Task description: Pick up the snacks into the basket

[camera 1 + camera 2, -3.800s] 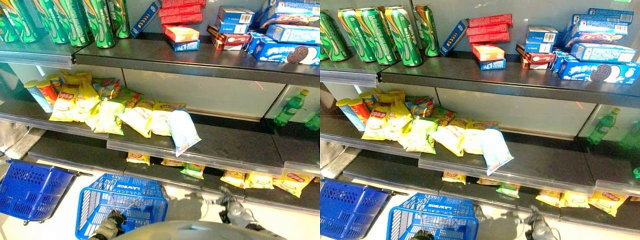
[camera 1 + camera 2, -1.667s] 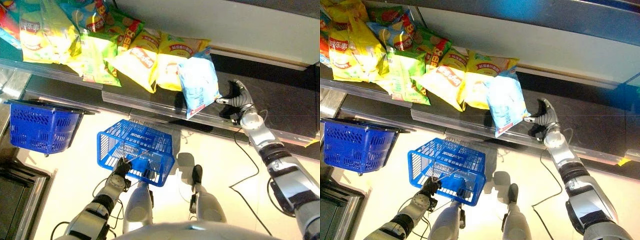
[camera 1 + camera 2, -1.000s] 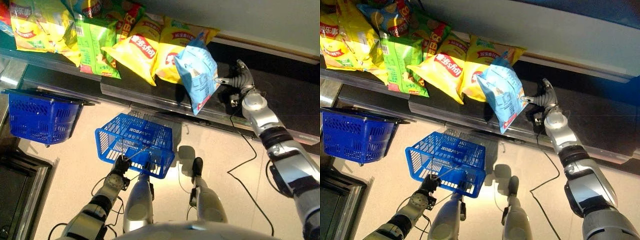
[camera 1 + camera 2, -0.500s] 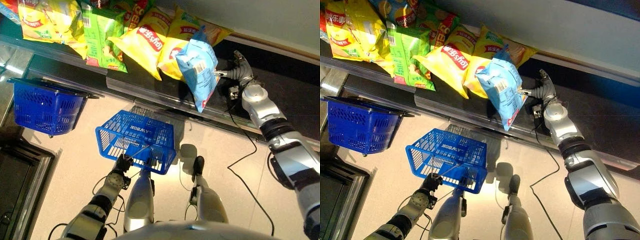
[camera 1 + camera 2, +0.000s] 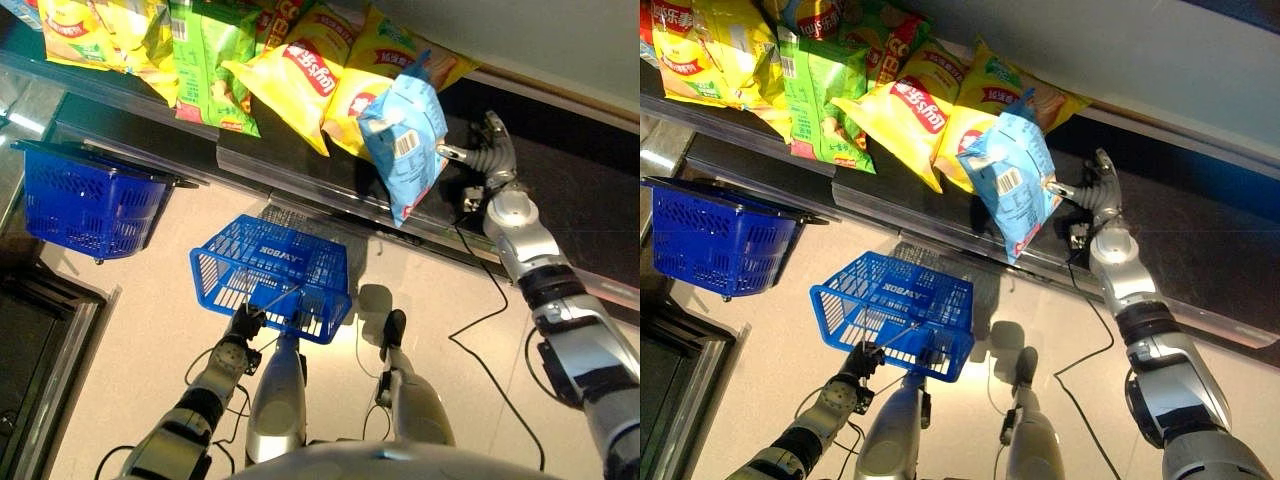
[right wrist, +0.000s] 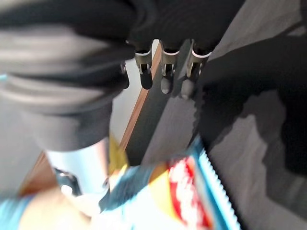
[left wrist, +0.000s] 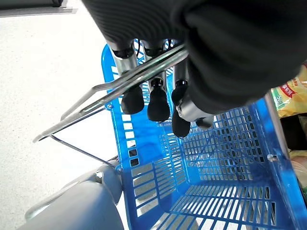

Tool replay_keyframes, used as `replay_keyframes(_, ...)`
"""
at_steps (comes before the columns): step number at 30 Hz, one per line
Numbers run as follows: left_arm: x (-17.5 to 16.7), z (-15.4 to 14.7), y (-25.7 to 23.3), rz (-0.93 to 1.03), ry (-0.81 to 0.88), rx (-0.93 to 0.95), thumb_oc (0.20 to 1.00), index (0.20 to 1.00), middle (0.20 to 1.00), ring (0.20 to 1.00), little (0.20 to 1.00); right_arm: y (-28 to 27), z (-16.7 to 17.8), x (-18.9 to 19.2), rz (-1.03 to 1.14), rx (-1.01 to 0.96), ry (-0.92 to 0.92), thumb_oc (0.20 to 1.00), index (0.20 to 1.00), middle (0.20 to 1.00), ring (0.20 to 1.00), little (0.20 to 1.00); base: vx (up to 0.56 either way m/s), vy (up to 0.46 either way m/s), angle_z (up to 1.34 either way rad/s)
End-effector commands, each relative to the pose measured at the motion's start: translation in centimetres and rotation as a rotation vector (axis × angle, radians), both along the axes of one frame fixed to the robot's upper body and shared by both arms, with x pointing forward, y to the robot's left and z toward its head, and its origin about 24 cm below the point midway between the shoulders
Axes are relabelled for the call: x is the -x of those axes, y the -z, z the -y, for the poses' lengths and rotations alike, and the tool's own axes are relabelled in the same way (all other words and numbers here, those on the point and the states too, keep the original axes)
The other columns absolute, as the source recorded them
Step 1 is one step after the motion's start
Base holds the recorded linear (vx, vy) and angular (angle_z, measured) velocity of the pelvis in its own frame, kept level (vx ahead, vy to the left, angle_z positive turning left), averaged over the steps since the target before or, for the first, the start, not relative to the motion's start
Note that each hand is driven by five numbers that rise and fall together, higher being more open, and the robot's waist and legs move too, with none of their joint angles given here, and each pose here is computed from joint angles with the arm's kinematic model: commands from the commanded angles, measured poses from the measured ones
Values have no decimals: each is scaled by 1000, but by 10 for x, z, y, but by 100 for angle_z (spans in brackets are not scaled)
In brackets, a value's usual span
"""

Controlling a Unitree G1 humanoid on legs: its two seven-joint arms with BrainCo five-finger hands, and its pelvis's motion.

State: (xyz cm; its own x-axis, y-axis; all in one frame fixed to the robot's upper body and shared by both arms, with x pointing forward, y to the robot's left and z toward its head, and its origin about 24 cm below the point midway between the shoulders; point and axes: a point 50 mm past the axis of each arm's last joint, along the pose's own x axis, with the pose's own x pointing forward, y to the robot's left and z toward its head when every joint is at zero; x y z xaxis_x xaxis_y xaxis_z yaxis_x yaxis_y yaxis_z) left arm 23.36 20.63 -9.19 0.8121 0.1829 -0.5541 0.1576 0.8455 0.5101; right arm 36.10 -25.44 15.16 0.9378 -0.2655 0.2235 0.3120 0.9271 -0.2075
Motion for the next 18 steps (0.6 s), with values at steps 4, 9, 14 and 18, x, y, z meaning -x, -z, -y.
replay_keyframes(4, 32, -34, 17, -138, -74, -110, 200, 200, 200, 200, 200, -25, 45, 39, 177, 18, 109, 1000, 1000, 1000, 1000, 1000, -3, -2, 1)
replay_keyframes(9, 28, -41, 12, -124, -100, -116, 200, 200, 200, 200, 200, -17, 53, 62, 189, 26, 101, 1000, 1000, 1000, 1000, 1000, -6, -6, -6)
replay_keyframes(14, 22, -45, 9, -114, -121, -110, 200, 200, 200, 200, 200, -4, 34, 89, 204, 10, -21, 1000, 1000, 1000, 1000, 1000, -4, -20, -8)
replay_keyframes(18, 20, -44, 7, -106, -116, -108, 200, 200, 200, 200, 200, 6, 18, 99, 186, 17, -101, 1000, 1000, 1000, 1000, 1000, -2, -9, -2)
